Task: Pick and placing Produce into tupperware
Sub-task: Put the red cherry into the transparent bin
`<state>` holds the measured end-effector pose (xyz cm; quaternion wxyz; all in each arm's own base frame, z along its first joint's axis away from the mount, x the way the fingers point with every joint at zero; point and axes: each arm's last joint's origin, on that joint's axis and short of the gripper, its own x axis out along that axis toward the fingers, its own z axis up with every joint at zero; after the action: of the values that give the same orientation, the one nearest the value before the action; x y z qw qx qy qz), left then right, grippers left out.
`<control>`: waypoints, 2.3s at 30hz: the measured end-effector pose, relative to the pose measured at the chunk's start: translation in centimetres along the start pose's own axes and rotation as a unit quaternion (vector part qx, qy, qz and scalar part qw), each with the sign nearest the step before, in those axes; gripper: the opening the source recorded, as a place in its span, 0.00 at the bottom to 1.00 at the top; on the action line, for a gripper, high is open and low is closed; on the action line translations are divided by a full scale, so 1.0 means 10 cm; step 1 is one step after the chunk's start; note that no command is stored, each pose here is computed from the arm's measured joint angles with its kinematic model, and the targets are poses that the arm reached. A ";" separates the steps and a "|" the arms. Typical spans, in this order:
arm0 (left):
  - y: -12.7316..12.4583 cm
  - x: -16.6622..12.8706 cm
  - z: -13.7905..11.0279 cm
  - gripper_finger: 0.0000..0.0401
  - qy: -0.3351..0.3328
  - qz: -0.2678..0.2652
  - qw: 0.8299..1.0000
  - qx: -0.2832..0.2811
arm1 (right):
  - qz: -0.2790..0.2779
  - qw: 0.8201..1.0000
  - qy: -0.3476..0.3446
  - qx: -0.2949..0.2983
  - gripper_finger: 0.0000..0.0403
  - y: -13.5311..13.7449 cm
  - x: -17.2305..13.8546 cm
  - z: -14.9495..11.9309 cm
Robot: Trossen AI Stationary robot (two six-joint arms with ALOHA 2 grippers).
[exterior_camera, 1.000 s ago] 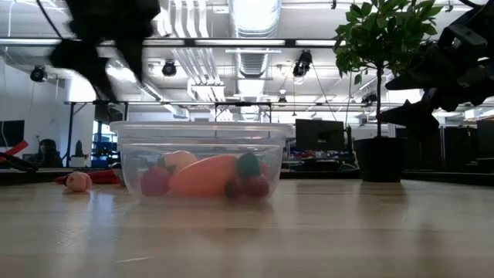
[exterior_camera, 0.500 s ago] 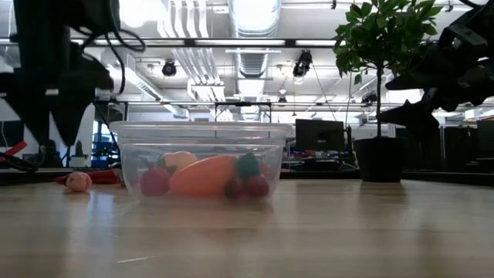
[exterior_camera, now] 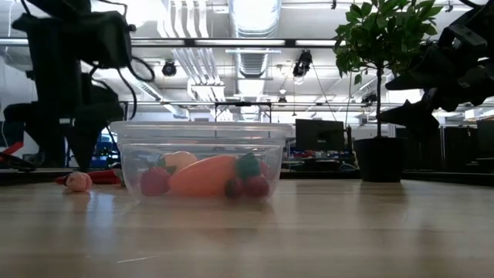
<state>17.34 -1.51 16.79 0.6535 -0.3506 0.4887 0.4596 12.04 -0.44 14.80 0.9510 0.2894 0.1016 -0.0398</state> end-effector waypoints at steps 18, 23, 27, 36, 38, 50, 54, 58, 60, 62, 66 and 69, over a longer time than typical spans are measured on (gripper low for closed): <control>0.07 0.13 0.09 0.62 0.045 -0.018 0.994 0.101 | 0.000 1.000 0.000 0.000 0.73 0.00 0.00 0.00; 0.05 0.16 0.08 0.61 0.039 -0.034 0.993 0.109 | 0.000 1.000 0.000 0.000 0.72 0.00 0.00 0.00; 0.04 0.19 0.08 0.54 0.036 -0.043 0.993 0.106 | 0.000 1.000 0.000 0.000 0.72 0.00 0.00 0.00; 0.04 0.23 0.08 0.36 0.041 -0.033 0.992 0.116 | 0.000 1.000 0.000 0.000 0.73 0.00 0.00 0.00; 0.03 0.23 0.07 0.33 0.042 -0.032 0.991 0.120 | 0.000 1.000 0.000 0.000 0.73 0.00 0.00 0.00; 0.02 0.21 0.08 0.22 0.040 -0.037 0.991 0.120 | 0.000 1.000 0.000 0.000 0.73 0.00 0.00 0.00; -0.06 0.08 0.14 0.22 0.036 -0.073 0.990 0.116 | 0.000 1.000 0.000 0.000 0.73 0.00 0.00 0.00; -0.24 -0.27 0.23 0.22 -0.006 -0.174 0.973 0.151 | 0.000 1.000 0.000 0.000 0.72 0.00 0.00 0.00; -0.35 -0.50 0.27 0.21 -0.046 -0.245 0.952 0.179 | 0.000 1.000 0.000 0.000 0.72 0.00 0.00 0.00; -0.47 -0.73 0.31 0.21 -0.097 -0.322 0.921 0.197 | 0.000 1.000 0.000 0.000 0.72 0.00 0.00 0.00; -0.65 -0.92 0.39 0.22 -0.153 -0.400 0.881 0.202 | 0.000 1.000 0.000 0.000 0.73 0.00 0.00 0.00; -0.78 -0.75 0.37 0.24 -0.126 -0.378 0.890 0.223 | 0.000 1.000 0.000 0.000 0.73 0.00 0.00 0.00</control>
<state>25.10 -2.69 25.13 0.8948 -0.2930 0.3225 0.0969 12.04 -0.44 14.80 0.9510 0.2894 0.1013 -0.0396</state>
